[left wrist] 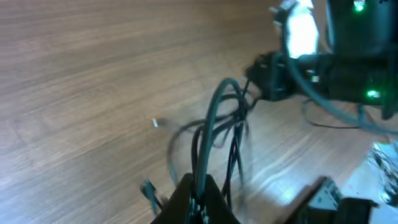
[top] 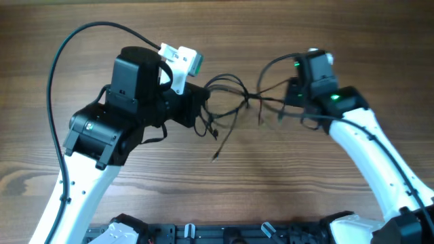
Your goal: Untangle cables
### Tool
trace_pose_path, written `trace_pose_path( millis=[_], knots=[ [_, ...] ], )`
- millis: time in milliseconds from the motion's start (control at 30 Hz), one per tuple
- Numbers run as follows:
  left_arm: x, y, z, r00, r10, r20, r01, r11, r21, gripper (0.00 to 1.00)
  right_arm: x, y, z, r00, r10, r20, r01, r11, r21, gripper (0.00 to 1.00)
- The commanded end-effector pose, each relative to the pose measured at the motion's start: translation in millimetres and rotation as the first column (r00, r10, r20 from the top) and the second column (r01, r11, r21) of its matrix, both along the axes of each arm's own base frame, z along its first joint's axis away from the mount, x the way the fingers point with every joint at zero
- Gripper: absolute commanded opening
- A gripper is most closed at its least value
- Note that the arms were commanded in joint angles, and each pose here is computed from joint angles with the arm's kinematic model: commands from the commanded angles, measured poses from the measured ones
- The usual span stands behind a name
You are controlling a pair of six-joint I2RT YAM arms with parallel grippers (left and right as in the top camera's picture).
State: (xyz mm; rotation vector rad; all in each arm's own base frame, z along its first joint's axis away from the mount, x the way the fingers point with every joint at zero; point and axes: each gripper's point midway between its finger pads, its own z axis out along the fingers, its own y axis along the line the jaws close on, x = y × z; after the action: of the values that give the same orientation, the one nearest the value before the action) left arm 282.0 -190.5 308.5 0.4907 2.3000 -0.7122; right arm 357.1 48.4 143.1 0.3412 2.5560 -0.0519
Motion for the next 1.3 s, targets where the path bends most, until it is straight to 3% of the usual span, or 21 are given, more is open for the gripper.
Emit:
trace_pose_path(
  millis=[0, 100, 267, 333, 367, 433, 500, 533, 567, 700, 833, 1000, 1133, 1267],
  knots=[
    [20.3, 43.2, 3.0, 0.972, 0.224, 0.074, -0.231, 0.966, 0.112, 0.04, -10.5, -78.6, -8.1, 0.965, -0.259, -0.038, 0.257, 0.965, -0.060, 0.04],
    [28.9, 77.6, -2.9, 0.913, 0.393, 0.111, -0.408, 0.890, 0.203, 0.04, -19.6, -110.8, -12.2, 0.935, -0.348, -0.071, 0.347, 0.938, -0.029, 0.04],
    [29.4, 89.4, -3.3, 0.890, 0.437, 0.132, -0.456, 0.859, 0.234, 0.04, -22.6, -123.8, -14.4, 0.920, -0.381, -0.087, 0.384, 0.923, 0.018, 0.04],
    [28.8, 89.4, -2.2, 0.890, 0.436, 0.135, -0.456, 0.859, 0.231, 0.04, -17.7, -108.8, -15.8, 0.950, -0.295, -0.100, 0.302, 0.950, 0.076, 0.04],
    [28.3, 89.6, -1.6, 0.889, 0.436, 0.136, -0.457, 0.859, 0.230, 0.04, -13.0, -93.8, -15.7, 0.974, -0.200, -0.101, 0.213, 0.968, 0.132, 0.21],
    [28.2, 89.7, -0.8, 0.889, 0.436, 0.138, -0.457, 0.860, 0.228, 0.04, -3.7, -54.0, -9.4, 0.997, 0.048, -0.055, -0.031, 0.961, 0.274, 0.63],
    [28.9, 89.3, 0.1, 0.889, 0.437, 0.141, -0.458, 0.860, 0.224, 0.04, -2.1, -3.9, 9.8, 0.938, 0.336, 0.088, -0.340, 0.841, 0.420, 0.98],
    [29.3, 89.2, 0.5, 0.888, 0.437, 0.142, -0.459, 0.860, 0.222, 0.04, -4.6, 14.3, 20.6, 0.888, 0.429, 0.165, -0.455, 0.764, 0.458, 1.00],
    [30.3, 88.8, 2.3, 0.884, 0.446, 0.143, -0.467, 0.859, 0.208, 0.04, -12.0, 39.1, 39.5, 0.793, 0.535, 0.293, -0.604, 0.625, 0.495, 1.00],
    [37.4, 77.2, 23.6, 0.873, 0.461, 0.160, -0.477, 0.876, 0.078, 0.04, -24.1, 71.2, 68.5, 0.639, 0.610, 0.468, -0.762, 0.420, 0.493, 1.00],
    [30.5, 34.9, 65.6, 0.933, 0.303, 0.197, -0.280, 0.950, -0.136, 0.04, -35.8, 102.6, 75.2, 0.565, 0.665, 0.489, -0.810, 0.332, 0.484, 1.00],
    [41.0, 50.3, 57.6, 0.899, 0.390, 0.197, -0.379, 0.921, -0.095, 0.04, -74.3, 168.4, 85.0, 0.391, 0.770, 0.505, -0.880, 0.153, 0.449, 0.99],
    [41.0, 50.5, 53.8, 0.901, 0.390, 0.188, -0.381, 0.921, -0.083, 0.04, -90.7, 208.6, 96.8, 0.292, 0.810, 0.509, -0.920, 0.092, 0.381, 1.00],
    [36.3, 52.3, 44.9, 0.908, 0.387, 0.159, -0.383, 0.922, -0.055, 0.04, -70.2, 227.4, 113.0, 0.324, 0.772, 0.546, -0.933, 0.167, 0.318, 0.98]
  ],
)
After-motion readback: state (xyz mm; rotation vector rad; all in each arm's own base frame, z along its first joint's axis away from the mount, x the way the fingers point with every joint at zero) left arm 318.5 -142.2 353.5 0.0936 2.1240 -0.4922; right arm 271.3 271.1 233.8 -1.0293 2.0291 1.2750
